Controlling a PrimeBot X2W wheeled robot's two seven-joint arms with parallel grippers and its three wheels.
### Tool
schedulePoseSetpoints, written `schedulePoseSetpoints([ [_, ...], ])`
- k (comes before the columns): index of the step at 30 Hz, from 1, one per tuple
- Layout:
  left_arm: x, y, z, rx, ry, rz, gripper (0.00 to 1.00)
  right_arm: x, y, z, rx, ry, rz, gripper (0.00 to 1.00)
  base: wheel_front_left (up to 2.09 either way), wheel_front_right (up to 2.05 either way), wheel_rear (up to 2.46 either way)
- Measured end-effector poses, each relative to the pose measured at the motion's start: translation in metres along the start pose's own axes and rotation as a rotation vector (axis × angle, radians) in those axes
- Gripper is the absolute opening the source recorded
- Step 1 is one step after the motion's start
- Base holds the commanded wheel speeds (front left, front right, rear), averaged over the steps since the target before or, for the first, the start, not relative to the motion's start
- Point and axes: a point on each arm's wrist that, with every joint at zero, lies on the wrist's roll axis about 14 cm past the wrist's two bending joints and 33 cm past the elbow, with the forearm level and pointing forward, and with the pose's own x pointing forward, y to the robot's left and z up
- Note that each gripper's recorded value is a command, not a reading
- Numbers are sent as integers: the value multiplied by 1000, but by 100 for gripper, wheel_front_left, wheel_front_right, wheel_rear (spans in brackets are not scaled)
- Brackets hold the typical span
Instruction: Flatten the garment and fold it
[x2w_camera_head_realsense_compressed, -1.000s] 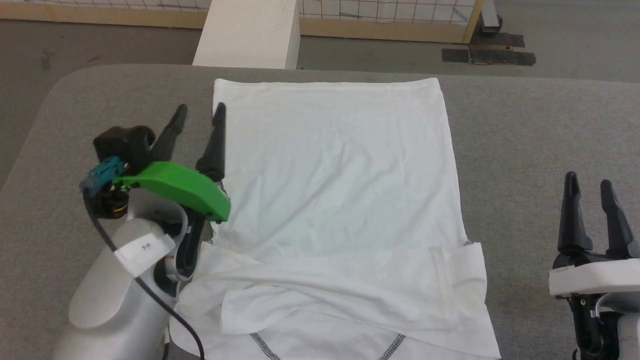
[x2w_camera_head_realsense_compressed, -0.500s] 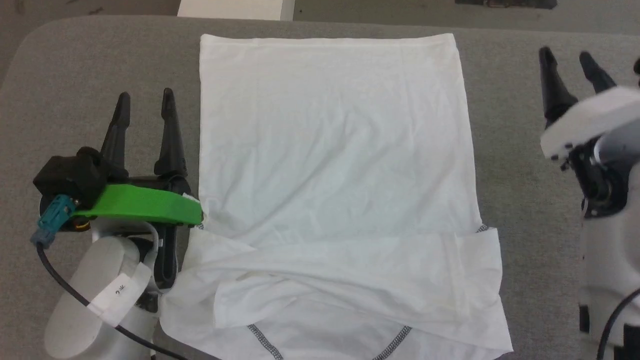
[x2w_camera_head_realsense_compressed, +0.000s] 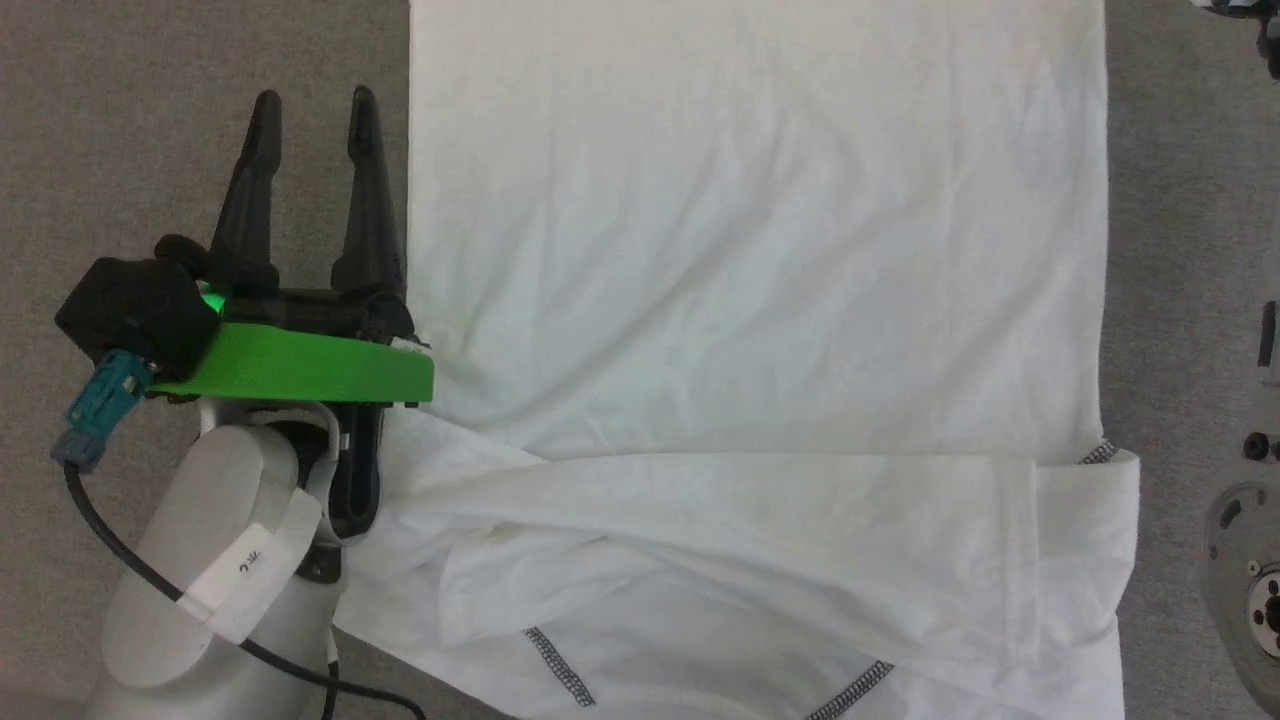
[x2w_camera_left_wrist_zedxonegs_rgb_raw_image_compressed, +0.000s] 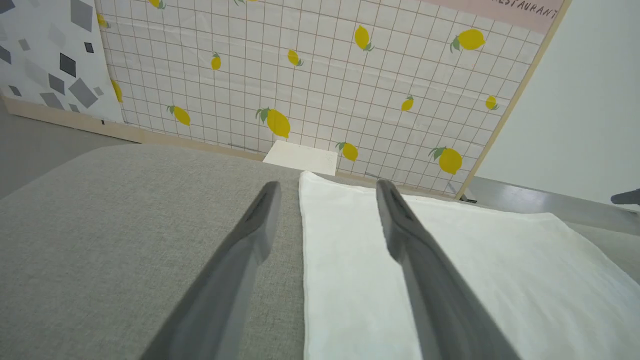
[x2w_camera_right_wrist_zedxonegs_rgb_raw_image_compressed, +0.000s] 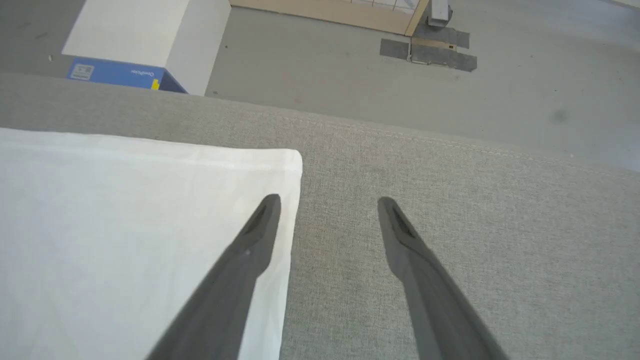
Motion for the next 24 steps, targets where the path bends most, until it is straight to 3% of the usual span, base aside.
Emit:
schedulePoseSetpoints([
  [9,-5,26,-30,34,67,66,100,49,26,-54,-156,297,-10,100,0,0,0],
  [15,-7,36,-42,46,99,83,100,60,27,-59,-150,323,1,97,0,0,0],
  [16,-6,38,-44,51,108,83,100,61,27,-59,-142,325,6,25,0,0,0],
  [17,-4,39,-45,58,116,79,100,61,28,-58,-137,325,12,7,0,0,0],
  [18,-1,40,-45,64,120,73,100,62,28,-57,-134,319,16,0,0,0,0],
  [24,53,33,-25,139,142,-42,100,60,29,-54,-131,294,38,0,0,0,0],
])
